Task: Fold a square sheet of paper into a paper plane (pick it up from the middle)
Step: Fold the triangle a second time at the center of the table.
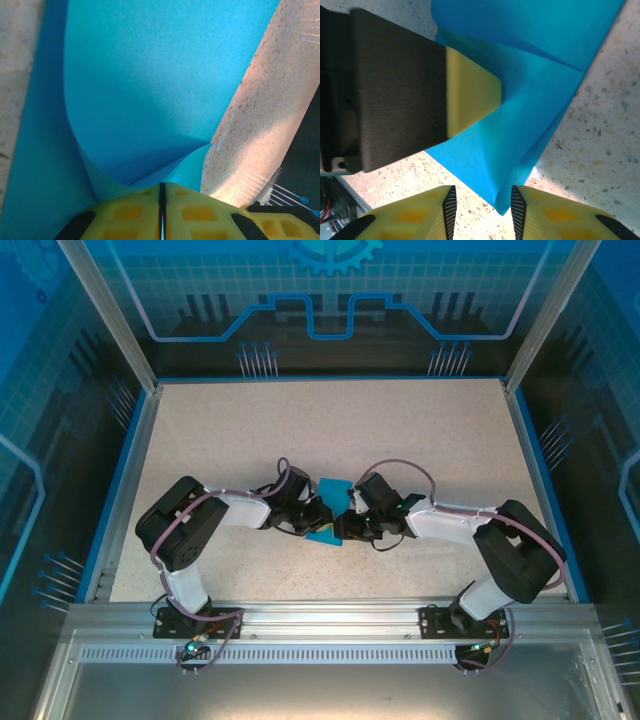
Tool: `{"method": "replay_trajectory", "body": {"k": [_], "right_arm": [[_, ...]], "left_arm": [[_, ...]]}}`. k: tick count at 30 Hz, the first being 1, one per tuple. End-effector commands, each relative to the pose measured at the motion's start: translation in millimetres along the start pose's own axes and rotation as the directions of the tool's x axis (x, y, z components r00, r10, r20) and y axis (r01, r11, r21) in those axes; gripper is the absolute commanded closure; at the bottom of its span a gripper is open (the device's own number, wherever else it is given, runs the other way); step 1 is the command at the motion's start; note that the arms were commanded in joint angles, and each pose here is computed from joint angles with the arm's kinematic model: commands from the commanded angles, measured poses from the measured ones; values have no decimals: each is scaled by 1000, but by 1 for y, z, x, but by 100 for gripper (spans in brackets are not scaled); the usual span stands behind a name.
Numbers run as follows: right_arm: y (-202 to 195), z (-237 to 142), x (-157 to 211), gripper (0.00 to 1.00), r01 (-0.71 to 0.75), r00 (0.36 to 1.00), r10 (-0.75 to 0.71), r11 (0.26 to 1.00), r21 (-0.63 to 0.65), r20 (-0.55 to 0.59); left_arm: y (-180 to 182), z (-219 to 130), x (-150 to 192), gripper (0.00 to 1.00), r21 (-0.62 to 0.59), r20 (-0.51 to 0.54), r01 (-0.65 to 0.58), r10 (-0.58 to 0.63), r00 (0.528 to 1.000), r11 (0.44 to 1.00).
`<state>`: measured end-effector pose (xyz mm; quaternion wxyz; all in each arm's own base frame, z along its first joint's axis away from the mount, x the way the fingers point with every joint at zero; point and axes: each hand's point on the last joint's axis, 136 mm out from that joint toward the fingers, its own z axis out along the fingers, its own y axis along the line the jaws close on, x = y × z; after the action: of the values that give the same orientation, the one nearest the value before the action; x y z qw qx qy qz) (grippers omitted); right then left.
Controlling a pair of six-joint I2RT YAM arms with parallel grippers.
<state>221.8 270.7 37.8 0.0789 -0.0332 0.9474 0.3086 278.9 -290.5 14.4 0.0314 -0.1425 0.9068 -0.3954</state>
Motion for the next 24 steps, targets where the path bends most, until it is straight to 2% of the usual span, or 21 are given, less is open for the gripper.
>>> {"method": "replay_trajectory", "body": {"k": [1,7,16,24], "right_arm": [[-3,4,1,64,-57,998,57,998,-26,-21],[-7,10,2,65,-87,996,87,996,-21,-37],[-8,17,-1,72,-107,993,106,994,-27,-43],[-16,19,0,83,-121,992,121,993,-13,-43]], "left_arm": [[20,-3,6,87,-68,8,47,-46,999,997],[18,-4,5,87,-65,8,47,-46,999,997],[16,-4,5,87,-62,8,46,-46,999,997],[11,-7,4,87,-51,14,36,-35,999,998]]}}
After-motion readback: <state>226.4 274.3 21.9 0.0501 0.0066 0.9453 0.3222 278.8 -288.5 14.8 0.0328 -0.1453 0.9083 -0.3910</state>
